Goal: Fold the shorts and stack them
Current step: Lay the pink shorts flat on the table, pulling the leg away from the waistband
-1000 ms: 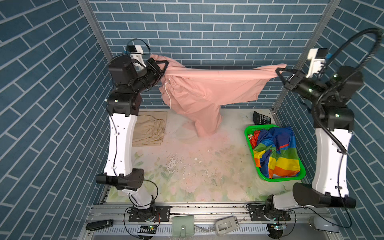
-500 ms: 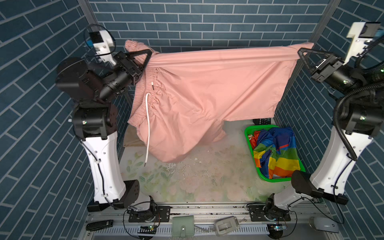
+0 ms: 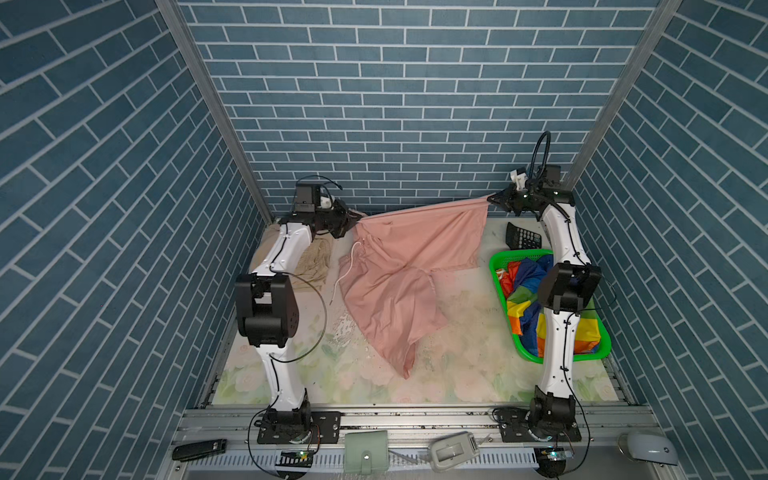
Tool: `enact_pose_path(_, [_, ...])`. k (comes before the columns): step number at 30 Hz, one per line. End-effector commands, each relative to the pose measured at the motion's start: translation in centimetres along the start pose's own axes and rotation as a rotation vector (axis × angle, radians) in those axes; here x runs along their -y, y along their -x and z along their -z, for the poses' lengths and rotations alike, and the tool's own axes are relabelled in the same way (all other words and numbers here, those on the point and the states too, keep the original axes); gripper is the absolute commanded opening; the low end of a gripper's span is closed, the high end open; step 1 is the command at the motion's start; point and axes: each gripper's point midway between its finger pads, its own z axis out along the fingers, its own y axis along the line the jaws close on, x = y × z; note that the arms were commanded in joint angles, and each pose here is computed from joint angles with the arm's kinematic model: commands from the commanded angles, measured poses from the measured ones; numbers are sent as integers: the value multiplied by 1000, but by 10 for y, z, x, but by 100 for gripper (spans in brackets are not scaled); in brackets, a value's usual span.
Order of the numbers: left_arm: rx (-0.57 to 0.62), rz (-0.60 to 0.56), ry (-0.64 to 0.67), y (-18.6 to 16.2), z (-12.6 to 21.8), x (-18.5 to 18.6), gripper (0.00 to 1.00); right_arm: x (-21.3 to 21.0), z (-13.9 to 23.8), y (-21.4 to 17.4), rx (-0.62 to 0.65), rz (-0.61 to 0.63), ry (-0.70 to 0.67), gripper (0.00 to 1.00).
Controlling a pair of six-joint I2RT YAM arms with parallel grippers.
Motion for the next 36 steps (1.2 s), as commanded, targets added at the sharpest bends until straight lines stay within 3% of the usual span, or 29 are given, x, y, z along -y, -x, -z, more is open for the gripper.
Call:
enact_pose_path(1, [80,-91,100,22,-13,-23,0,31,72,80,305,171,-240,0])
enact_pose_path(5, [66,-124,112,39,-41,-24,0,20,78,87,337,190,-235,0])
enact_pose_path(12, [153,-229,8,90,-38,39,0,-47,132,99,431,284,-190,0])
enact_pose_path(17, [168,-170,-39,116,-38,23,0,-82,142,67,359,296,-170,0])
enact_pose_path(20, [154,-167,-25,116,-36,3,0,-106,133,22,283,326,-187,0])
enact_pose_path(27, [123,-164,44,111,-26,-49,0,-127,105,-124,162,228,-106,0])
enact_pose_path(36, [78,-148,177,110,-21,-114,0,-82,17,-339,-199,128,-162,0])
